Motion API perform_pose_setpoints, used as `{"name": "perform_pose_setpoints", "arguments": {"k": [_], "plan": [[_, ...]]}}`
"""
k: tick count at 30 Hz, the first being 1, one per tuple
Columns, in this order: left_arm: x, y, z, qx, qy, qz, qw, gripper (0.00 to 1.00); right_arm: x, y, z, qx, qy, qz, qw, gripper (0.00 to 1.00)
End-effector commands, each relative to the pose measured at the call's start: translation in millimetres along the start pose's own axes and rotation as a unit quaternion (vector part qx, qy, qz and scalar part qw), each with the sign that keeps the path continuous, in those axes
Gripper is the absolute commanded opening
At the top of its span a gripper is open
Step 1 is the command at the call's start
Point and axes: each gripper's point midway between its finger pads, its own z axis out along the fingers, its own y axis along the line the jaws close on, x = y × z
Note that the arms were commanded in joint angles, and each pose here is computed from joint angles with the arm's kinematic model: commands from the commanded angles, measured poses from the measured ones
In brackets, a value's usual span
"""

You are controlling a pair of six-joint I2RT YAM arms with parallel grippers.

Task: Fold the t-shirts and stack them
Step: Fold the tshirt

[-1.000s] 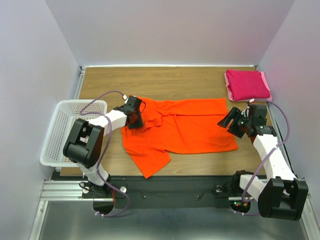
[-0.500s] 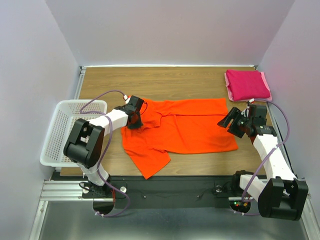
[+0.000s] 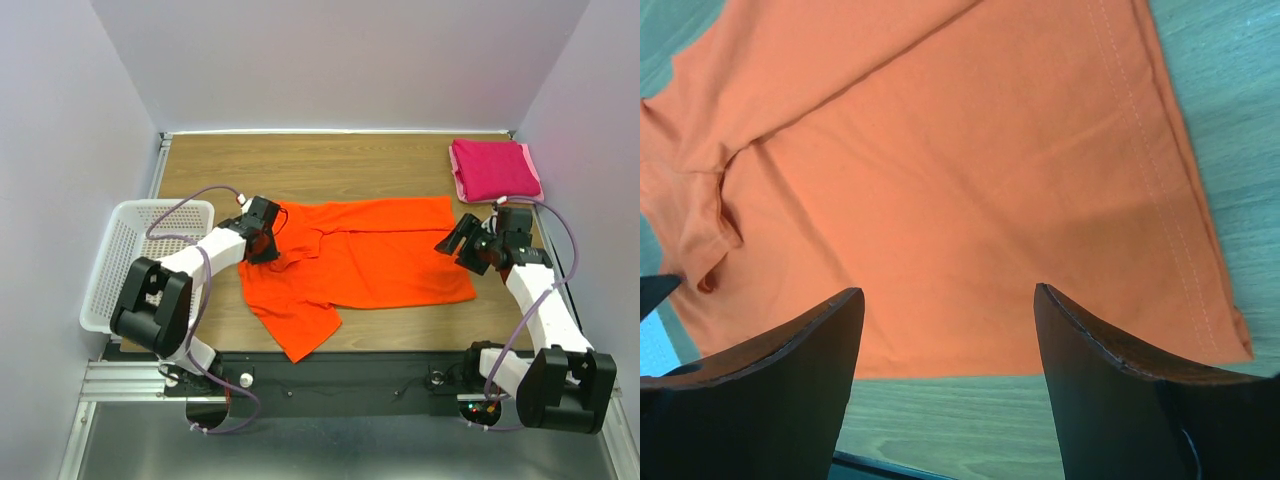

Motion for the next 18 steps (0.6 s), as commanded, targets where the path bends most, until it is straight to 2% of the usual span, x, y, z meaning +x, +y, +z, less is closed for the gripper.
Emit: {"name": "perform_pose_setpoints", "arguments": {"k": [1,3,4,7,9,11,13,14,15,18], "plan": [[-14.5,12.2,-21.5,-0.013,-0.039,-0.025,0.999,0.38,-33.5,14.7,-1.2,-0.003,-0.032,-0.027,0.999,0.74],[-40.1,10.0,-33.8,-0.003,-0.073,-0.036,0.997,0.47,-53.1,18.8,-1.0,0.006,-0.049,-0.030,0.998,0.74],[-51.3,16.7,-34.0,-0.012,-0.082,-0.037,0.996,0.54,-57.3,15.3,5.6,0.017,-0.044,-0.031,0.998,0.74],[-91.5,15.8,-38.4,-0.008,-0.116,-0.048,0.992,0.58,-85.9,24.5,9.1,0.020,-0.064,-0.037,0.997,0.74],[-114.6,11.1,-33.6,-0.007,-0.130,-0.045,0.990,0.58,-92.9,23.7,23.3,0.022,-0.056,-0.031,0.998,0.74],[-132.6,6.4,-25.8,-0.002,-0.142,-0.048,0.989,0.52,-105.6,30.5,31.5,0.010,-0.064,-0.027,0.998,0.69],[-142.9,-0.2,0.0,-0.002,-0.124,-0.042,0.991,0.44,-119.7,35.1,45.5,0.002,-0.067,-0.024,0.997,0.61],[-153.1,-4.7,-5.0,0.006,-0.135,-0.042,0.990,0.42,-123.3,34.2,52.1,0.004,-0.066,-0.022,0.998,0.57],[-158.8,-9.8,6.2,0.005,-0.130,-0.037,0.991,0.40,-132.5,35.3,60.9,0.004,-0.068,-0.023,0.997,0.49],[-166.8,-17.3,24.1,0.006,-0.121,-0.030,0.992,0.32,-142.9,34.6,75.4,0.006,-0.066,-0.022,0.998,0.43]]}}
